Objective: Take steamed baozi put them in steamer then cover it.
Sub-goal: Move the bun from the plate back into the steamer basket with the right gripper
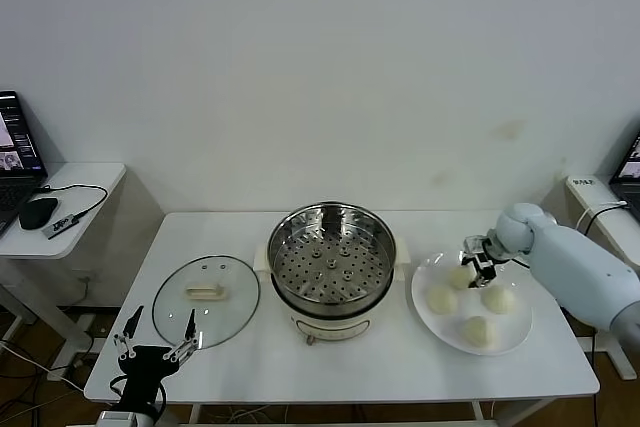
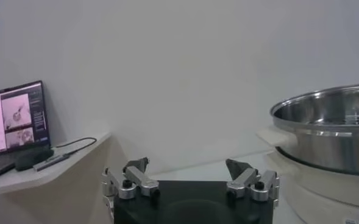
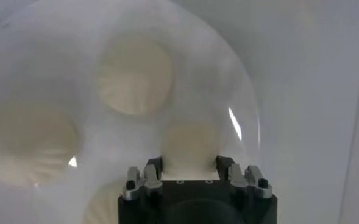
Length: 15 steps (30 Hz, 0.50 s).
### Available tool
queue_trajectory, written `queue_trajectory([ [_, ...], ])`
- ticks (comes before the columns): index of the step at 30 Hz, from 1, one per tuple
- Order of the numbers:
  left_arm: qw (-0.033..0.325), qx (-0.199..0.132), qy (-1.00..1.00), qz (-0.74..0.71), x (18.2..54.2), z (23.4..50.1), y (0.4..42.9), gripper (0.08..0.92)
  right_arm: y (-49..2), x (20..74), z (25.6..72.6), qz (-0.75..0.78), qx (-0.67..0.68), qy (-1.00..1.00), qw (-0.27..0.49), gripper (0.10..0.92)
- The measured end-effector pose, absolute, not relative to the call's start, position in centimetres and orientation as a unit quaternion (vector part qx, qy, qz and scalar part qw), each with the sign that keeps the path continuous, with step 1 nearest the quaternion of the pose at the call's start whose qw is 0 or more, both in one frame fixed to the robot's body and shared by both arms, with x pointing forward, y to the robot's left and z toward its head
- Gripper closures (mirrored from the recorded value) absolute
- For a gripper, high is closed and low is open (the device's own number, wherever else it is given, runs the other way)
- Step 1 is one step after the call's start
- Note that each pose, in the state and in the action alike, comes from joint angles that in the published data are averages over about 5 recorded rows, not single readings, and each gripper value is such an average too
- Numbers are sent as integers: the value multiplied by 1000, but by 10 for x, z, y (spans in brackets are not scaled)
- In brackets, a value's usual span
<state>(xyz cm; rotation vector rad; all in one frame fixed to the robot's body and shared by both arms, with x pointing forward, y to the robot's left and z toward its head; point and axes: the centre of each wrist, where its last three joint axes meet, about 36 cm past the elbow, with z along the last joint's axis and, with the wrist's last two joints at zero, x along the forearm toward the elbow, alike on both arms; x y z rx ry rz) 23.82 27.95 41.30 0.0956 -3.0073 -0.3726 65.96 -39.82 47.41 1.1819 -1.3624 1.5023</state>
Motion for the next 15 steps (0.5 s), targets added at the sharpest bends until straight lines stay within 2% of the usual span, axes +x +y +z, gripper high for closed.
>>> queue_trajectory([
  [8,52,24,-991,-122,240,415,278,177,-403,659,544,598,453,-556,357,458],
  [15,47,16,-991,-121,244,417,276,177,-375,662,626,616,450,-572,301,454],
])
